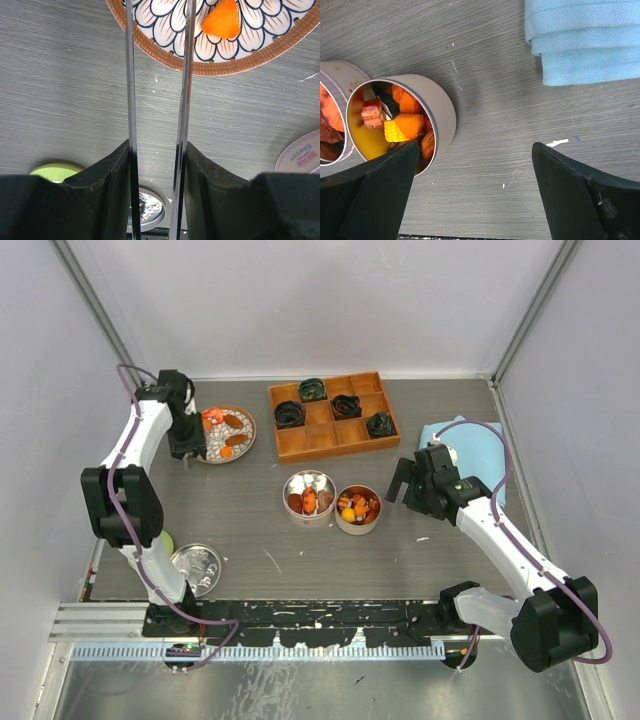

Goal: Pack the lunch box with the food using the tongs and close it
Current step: Pick up the fake food from the plate.

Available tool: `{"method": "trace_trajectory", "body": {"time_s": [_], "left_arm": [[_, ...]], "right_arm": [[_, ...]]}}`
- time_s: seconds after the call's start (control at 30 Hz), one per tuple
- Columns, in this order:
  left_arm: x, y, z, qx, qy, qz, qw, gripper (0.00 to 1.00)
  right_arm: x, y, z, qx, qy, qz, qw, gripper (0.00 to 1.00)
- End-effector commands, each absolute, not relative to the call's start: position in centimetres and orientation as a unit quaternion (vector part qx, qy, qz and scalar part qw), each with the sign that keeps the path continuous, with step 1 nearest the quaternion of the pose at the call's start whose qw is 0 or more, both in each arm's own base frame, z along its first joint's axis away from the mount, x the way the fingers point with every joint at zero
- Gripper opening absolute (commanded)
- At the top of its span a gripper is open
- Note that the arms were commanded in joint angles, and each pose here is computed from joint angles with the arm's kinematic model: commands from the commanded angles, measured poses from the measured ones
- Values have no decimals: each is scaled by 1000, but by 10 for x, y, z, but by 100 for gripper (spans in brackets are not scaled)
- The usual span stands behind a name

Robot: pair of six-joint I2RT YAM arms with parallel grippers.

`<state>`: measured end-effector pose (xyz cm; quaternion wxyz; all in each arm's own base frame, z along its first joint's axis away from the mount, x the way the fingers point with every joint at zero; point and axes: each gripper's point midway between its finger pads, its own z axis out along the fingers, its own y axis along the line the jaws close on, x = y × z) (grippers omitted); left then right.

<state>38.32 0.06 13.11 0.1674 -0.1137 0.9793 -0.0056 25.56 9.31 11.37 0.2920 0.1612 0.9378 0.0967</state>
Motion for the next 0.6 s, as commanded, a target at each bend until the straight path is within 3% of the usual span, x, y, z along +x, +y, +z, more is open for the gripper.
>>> {"method": "trace_trajectory", "body": {"time_s": [0.0, 0.33, 0.57], "left_arm": [[397, 6, 130, -97, 979, 3, 182, 41], [397, 3, 116, -83, 981, -6, 173, 38], [393, 0, 110, -78, 983, -13, 166, 28]], "right_arm": [[267, 95, 126, 158, 928, 107, 319, 100], [266, 94, 125, 157, 929, 106, 319, 100], [266, 93, 126, 158, 929, 104, 320, 100]]}}
